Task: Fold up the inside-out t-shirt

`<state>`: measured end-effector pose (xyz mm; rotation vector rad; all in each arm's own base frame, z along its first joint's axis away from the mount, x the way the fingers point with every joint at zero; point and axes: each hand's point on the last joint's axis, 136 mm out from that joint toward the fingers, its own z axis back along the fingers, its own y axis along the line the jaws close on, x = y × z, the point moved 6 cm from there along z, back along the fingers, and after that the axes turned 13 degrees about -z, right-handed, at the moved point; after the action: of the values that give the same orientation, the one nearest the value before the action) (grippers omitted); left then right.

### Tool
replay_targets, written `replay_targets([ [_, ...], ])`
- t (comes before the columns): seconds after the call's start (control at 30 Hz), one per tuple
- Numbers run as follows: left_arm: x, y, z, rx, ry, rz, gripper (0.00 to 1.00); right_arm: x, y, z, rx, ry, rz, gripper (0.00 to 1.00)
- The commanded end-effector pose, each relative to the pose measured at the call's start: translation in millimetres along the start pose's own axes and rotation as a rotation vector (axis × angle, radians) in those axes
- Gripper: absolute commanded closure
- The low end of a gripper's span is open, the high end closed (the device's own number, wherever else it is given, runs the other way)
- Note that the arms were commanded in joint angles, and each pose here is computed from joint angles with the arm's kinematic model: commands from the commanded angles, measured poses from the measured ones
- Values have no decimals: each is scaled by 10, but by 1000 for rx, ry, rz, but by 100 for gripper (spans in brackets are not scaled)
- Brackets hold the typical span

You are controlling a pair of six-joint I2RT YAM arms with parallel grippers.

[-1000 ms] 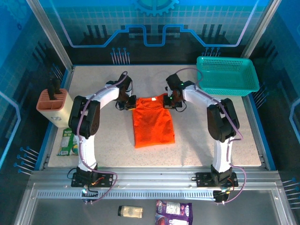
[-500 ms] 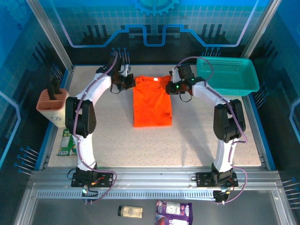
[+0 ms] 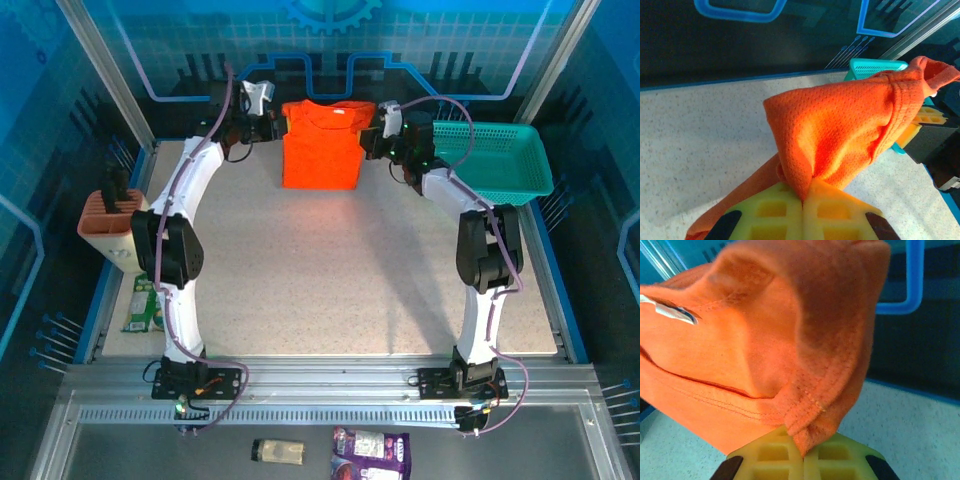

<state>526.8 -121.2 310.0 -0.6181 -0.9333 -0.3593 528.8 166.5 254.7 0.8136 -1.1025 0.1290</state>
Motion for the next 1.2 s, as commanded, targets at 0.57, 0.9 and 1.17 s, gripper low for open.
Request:
replay_targets([
  [0.57, -803, -212, 125, -203, 9, 10, 100, -729, 253, 667, 222, -30, 93, 100],
  [0.9, -1395, -489, 383, -206, 82, 66, 100, -1434, 613, 984, 183, 187, 83, 100],
  [1.17, -1895, -706, 543, -182, 141, 123, 100, -1886, 844, 1265, 124, 332, 71, 100],
])
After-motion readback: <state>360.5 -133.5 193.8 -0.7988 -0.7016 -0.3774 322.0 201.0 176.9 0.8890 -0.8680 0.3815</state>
